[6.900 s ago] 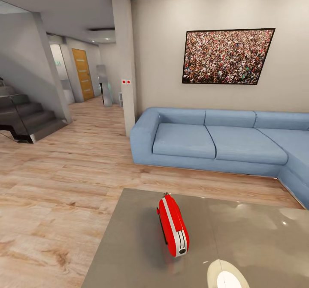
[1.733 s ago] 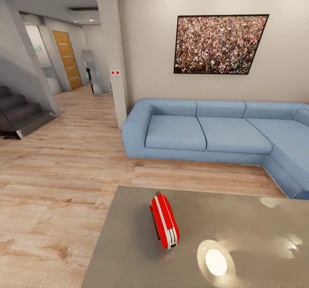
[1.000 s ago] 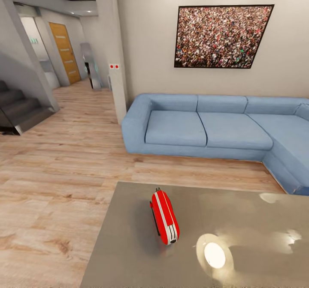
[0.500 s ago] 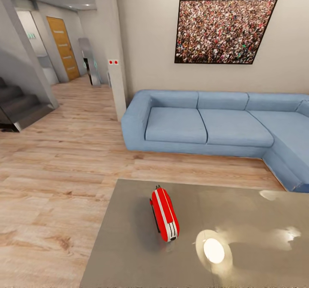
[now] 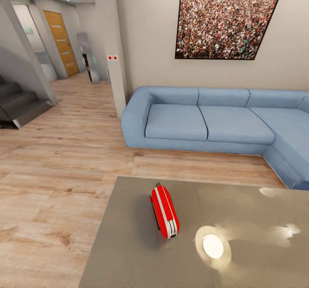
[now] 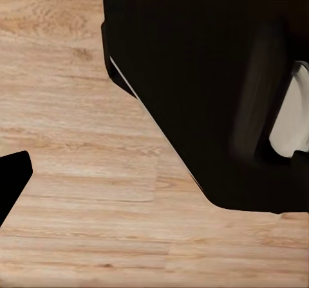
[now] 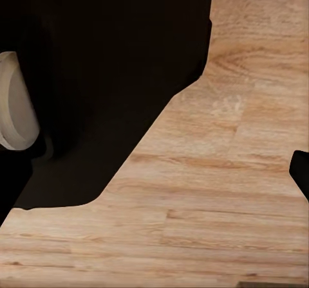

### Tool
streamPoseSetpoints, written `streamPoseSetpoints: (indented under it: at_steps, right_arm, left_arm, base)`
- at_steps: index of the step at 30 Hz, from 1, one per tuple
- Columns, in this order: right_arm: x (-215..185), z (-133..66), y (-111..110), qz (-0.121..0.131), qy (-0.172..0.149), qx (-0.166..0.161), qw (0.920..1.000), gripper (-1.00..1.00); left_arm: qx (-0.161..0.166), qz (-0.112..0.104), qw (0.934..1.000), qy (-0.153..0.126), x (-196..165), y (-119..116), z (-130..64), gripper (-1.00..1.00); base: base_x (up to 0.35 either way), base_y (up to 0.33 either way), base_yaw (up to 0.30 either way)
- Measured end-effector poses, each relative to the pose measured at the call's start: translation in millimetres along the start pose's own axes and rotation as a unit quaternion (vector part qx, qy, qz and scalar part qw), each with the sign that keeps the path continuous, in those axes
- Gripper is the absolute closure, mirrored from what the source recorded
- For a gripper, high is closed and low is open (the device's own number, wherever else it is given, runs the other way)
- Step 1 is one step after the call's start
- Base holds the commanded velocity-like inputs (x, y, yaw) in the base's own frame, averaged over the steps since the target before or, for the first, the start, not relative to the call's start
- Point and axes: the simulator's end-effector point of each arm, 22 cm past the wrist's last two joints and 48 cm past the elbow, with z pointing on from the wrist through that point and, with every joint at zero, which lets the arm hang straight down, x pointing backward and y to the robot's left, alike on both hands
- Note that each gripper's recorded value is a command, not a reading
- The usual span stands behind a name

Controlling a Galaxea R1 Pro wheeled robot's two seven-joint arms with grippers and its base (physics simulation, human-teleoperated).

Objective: Turn on the radio receiver that's on the table in the living room.

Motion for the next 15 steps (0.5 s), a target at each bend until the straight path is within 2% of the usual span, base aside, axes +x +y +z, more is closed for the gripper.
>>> streamPoseSetpoints:
  at_steps: [15]
  right_arm:
    - [9.4,-0.3,0.2,0.000,0.012,0.000,0.9999,-1.00]
  left_arm:
    - [0.000,0.000,0.9999,0.012,9.3,-0.5,-0.2,-1.00]
  base:
    - [0.000,0.000,0.000]
